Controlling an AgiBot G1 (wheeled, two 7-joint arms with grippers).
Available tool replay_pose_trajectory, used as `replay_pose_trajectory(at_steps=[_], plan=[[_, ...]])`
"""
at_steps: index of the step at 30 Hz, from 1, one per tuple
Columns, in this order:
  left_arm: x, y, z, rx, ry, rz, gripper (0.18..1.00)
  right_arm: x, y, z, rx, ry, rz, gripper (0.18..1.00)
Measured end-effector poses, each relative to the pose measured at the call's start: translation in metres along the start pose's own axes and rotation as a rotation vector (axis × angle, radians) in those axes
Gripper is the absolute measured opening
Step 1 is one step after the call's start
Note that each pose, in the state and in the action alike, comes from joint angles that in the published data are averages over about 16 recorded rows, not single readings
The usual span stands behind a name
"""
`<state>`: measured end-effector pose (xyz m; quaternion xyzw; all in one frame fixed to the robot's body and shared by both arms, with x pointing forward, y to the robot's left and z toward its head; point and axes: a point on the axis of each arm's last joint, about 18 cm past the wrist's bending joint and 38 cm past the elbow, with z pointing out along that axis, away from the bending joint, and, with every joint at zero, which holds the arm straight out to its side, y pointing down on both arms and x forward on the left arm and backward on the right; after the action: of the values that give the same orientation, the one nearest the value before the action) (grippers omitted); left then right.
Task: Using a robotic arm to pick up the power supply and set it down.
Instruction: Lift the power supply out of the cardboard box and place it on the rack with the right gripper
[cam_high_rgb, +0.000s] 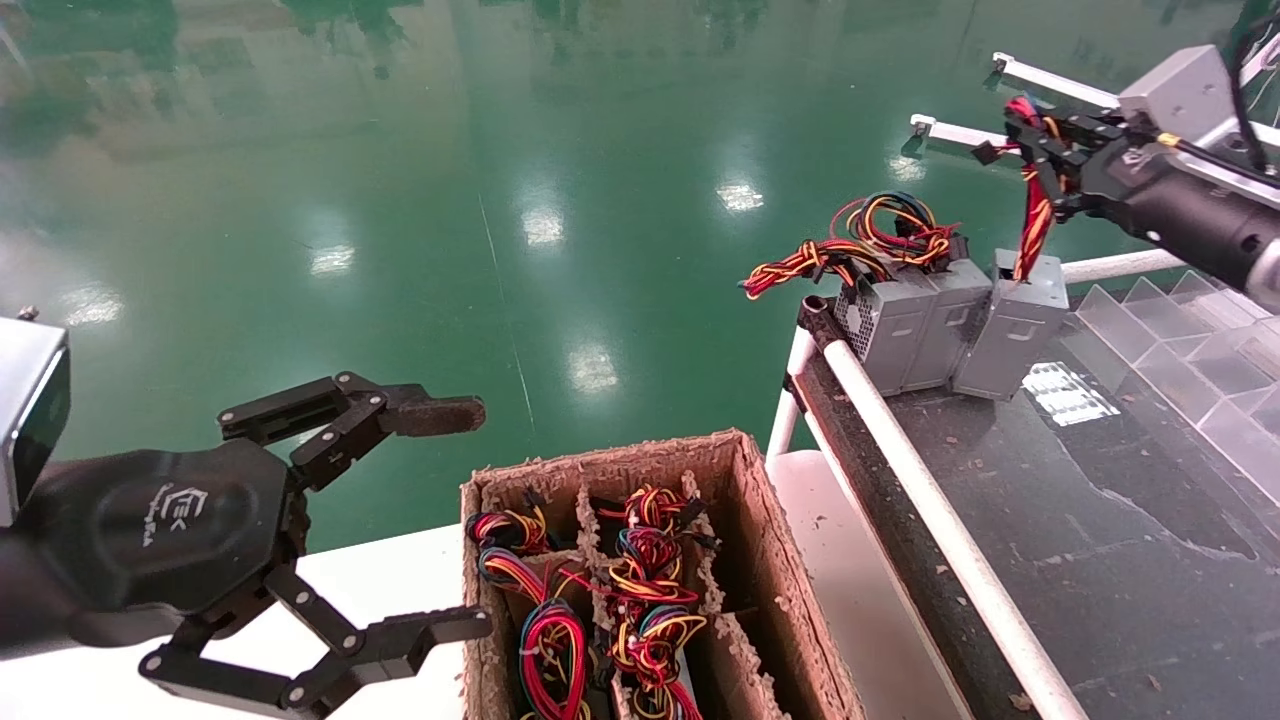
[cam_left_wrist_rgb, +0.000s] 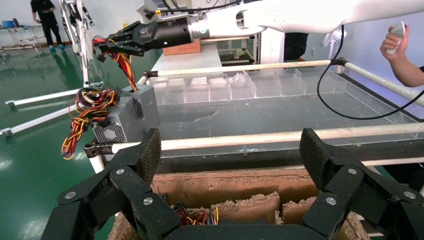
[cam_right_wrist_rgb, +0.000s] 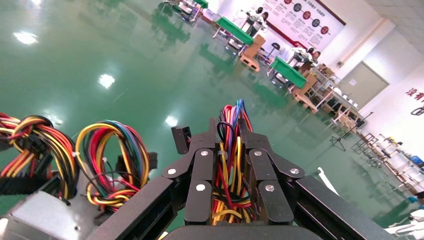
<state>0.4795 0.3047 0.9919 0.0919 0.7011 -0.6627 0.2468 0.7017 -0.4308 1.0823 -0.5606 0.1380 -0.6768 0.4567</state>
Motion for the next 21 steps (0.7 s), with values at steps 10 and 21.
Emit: replay_pose_trajectory(at_steps=[10,21], plan=[[0.000,0.000,0.000,0.000,0.000,0.000,1.001,-0.007,-0.010,0.019,-0.008,-0.002,-0.005,0.262],[0.000,0.000,0.000,0.000,0.000,0.000,1.001,-0.016,-0.010,0.029,-0.022,-0.006,-0.004,0.262]])
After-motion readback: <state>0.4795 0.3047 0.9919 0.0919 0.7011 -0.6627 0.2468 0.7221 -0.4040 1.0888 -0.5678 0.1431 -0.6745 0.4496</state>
